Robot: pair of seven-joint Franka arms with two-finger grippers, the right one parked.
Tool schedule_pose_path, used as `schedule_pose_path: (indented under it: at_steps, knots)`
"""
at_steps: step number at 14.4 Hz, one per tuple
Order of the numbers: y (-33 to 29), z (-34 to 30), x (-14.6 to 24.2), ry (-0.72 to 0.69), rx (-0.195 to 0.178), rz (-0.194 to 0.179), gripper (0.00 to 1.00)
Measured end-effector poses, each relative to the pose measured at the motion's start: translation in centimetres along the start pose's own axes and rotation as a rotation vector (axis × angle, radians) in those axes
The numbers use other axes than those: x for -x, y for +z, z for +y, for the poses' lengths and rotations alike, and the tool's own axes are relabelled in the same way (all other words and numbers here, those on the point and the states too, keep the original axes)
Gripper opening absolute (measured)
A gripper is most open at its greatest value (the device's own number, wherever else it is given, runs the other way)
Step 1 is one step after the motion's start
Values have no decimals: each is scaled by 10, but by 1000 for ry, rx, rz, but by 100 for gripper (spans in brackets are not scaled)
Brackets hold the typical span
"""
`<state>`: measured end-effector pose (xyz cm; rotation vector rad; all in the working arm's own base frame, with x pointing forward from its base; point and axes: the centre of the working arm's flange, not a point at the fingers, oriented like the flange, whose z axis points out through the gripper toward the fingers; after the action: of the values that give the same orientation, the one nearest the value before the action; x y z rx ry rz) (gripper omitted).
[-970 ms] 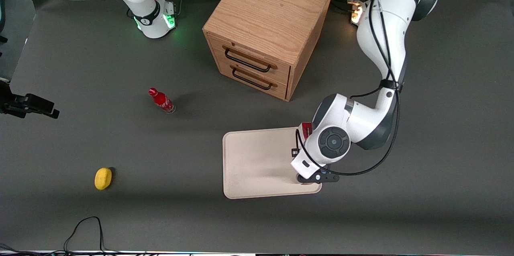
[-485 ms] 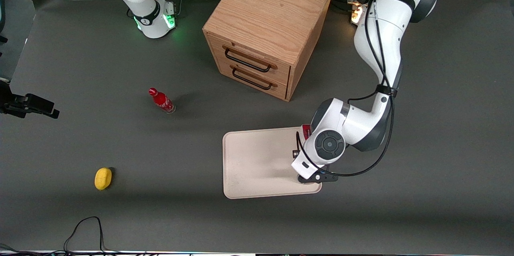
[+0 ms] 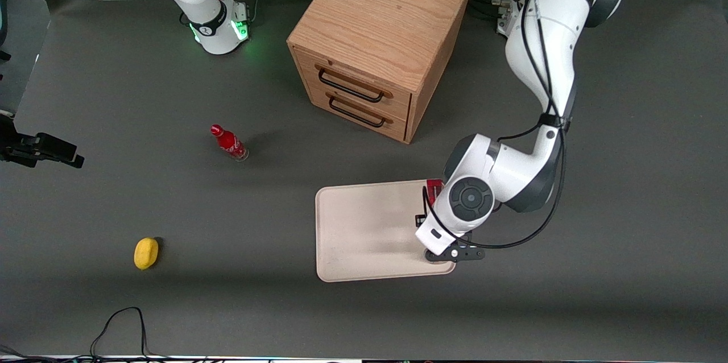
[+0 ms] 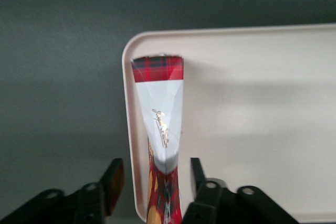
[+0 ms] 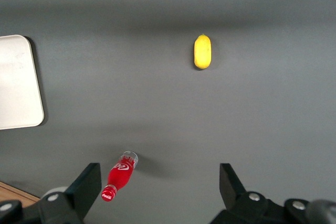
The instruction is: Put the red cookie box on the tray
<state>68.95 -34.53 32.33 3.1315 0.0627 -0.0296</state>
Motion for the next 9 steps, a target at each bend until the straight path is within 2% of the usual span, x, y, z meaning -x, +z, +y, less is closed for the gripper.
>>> schedule_pose_path:
  at_steps: [3,4,7,9]
  knots:
    - [-90,-38,8,-42,-4,30,99]
    - [-120,-60,15,-64,-10,26,100]
    - [-180,-110,43,-115,-41,-21,100]
    - [-207,-144,61,-134,-51,-34,100]
